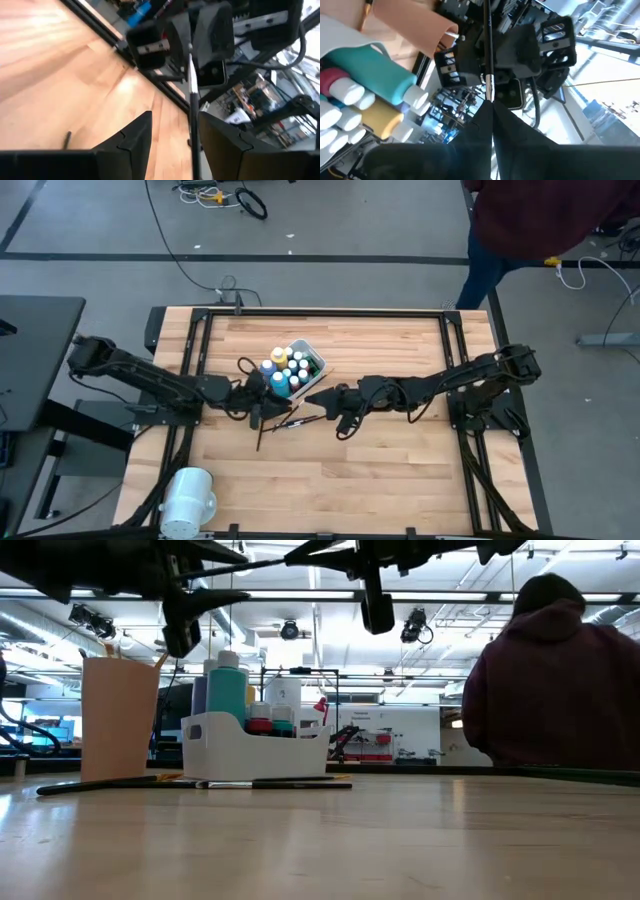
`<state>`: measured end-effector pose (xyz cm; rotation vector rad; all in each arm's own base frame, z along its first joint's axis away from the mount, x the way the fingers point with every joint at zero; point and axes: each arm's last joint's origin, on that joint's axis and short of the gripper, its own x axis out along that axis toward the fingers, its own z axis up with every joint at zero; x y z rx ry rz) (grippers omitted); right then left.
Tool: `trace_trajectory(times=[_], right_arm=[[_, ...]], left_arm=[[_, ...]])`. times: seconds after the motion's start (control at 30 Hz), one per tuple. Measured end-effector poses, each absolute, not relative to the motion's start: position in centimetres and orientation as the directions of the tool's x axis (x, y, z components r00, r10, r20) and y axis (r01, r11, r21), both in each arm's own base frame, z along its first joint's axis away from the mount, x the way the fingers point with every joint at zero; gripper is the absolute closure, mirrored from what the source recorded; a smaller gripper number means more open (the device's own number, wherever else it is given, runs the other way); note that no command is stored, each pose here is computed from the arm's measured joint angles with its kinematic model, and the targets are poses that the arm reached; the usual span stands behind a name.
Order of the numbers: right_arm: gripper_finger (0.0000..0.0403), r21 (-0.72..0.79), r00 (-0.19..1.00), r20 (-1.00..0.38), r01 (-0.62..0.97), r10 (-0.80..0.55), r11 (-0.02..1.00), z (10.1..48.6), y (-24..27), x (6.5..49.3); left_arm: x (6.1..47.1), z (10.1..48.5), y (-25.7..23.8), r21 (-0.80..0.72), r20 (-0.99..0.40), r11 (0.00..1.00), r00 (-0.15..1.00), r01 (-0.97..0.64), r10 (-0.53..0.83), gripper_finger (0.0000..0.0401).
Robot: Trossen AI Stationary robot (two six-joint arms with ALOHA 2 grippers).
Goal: Pick & Place Paint Supplies
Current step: Put the black silver paintbrush into the orange cup
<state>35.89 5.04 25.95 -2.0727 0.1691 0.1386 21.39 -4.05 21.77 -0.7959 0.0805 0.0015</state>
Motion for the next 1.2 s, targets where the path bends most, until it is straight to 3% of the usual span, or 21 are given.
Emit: trace_trajectory(times=[0.23,0.4,0.5,0.63,0.77,0.9,1.1,1.2], right_arm=[[0.0403,-0.855,0.982,-0.169,-0.186,-0.080,-0.484,26.0,4.3,36.0],[0.0403,-0.856,0.982,-0.171,-0.190,-0.082,-0.481,25.9,4.4,36.0],[0.0403,-0.866,0.981,-0.177,-0.196,-0.083,-0.460,25.9,4.4,36.0],[0.0403,-0.875,0.980,-0.180,-0.198,-0.082,-0.442,25.9,4.4,35.9],[0.0403,-0.881,0.981,-0.189,-0.193,-0.052,-0.432,25.8,4.5,35.9],[0.0395,-0.919,0.982,-0.186,-0.182,-0.020,-0.351,25.8,4.6,36.0],[0.0378,-0.967,0.982,-0.183,-0.173,0.041,-0.189,25.9,4.7,36.0],[0.0372,-0.983,0.984,-0.172,-0.168,0.045,-0.081,26.0,4.8,36.0]], left_arm=[[24.1,23.3,-4.2,-0.674,-0.088,0.737,0.985,0.052,-0.150,0.0232],[25.3,23.3,-3.9,-0.647,-0.222,0.760,0.968,-0.058,-0.114,0.0232],[25.3,23.5,-3.8,-0.638,-0.233,0.767,0.967,-0.072,-0.103,0.0234],[25.2,23.7,-3.8,-0.621,-0.224,0.782,0.968,-0.053,-0.112,0.0265],[25.2,23.7,-3.8,-0.597,-0.230,0.802,0.965,-0.040,-0.123,0.0326],[25.1,23.6,-3.9,-0.563,-0.234,0.826,0.962,-0.017,-0.139,0.0381],[25.1,23.6,-3.9,-0.535,-0.233,0.845,0.962,-0.004,-0.143,0.0367],[25.1,23.6,-3.9,-0.504,-0.232,0.864,0.962,0.005,-0.142,0.0378]])
